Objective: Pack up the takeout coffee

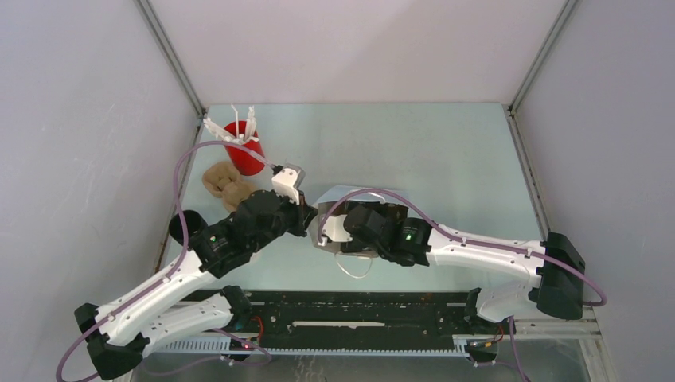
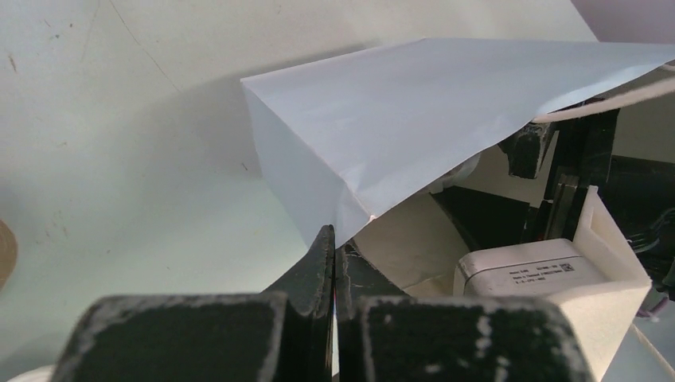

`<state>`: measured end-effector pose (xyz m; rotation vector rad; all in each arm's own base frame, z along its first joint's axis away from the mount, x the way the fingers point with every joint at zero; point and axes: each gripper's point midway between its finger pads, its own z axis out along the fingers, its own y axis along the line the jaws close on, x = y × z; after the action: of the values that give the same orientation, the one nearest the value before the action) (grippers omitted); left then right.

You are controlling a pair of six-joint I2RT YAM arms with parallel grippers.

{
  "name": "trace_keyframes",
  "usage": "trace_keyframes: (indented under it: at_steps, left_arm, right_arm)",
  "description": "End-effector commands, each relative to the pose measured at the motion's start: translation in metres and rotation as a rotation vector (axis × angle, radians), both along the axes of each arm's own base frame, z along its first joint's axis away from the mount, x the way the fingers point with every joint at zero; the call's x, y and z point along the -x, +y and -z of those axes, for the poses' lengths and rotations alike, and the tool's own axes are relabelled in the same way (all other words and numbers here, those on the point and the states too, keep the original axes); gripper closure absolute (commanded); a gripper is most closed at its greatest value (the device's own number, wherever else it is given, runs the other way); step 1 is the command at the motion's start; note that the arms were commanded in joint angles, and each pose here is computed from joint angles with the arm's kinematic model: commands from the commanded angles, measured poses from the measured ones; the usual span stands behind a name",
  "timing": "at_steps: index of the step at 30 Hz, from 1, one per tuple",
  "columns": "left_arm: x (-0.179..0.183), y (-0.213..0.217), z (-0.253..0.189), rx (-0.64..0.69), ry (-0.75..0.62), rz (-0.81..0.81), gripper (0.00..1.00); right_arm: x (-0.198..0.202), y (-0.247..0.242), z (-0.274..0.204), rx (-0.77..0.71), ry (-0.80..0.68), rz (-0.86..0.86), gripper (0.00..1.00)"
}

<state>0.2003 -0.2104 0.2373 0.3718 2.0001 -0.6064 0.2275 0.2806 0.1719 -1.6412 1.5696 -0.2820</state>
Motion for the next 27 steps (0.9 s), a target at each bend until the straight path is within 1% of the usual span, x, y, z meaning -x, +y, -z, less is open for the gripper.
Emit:
trace_keyframes:
  at_steps: [1, 5, 10, 14, 17, 21, 24, 27]
  left_arm:
    - [-0.001, 0.007, -0.004, -0.084, -0.025, 0.016, 1.00]
    - [-0.005, 0.010, -0.004, -0.108, -0.035, 0.001, 1.00]
    - [-0.004, 0.010, -0.002, -0.119, -0.038, 0.011, 1.00]
    - [-0.003, 0.013, -0.002, -0.114, -0.039, 0.002, 1.00]
    - [-0.004, 0.014, -0.003, -0.114, -0.040, -0.004, 1.00]
    - [-0.003, 0.015, -0.003, -0.111, -0.042, -0.008, 1.00]
    - [-0.003, 0.015, -0.004, -0.110, -0.042, -0.005, 1.00]
    - [-0.003, 0.015, -0.005, -0.111, -0.045, -0.007, 1.00]
  right_arm:
    - [-0.004, -0.015, -0.016, 0.019, -0.033, 0.043, 0.34]
    - [-0.003, -0.016, -0.021, 0.049, -0.042, 0.026, 0.33]
    - [-0.017, -0.024, -0.016, 0.062, -0.040, 0.058, 0.34]
    - [-0.016, -0.020, -0.013, 0.015, -0.012, 0.028, 0.34]
    - [-0.015, -0.021, -0.007, 0.019, 0.011, 0.032, 0.34]
    - [-0.015, -0.015, -0.008, -0.068, 0.041, 0.010, 0.34]
    - [-0.019, -0.019, 0.000, -0.053, 0.060, 0.029, 0.34]
    - [-0.022, -0.027, 0.002, -0.014, 0.043, 0.060, 0.34]
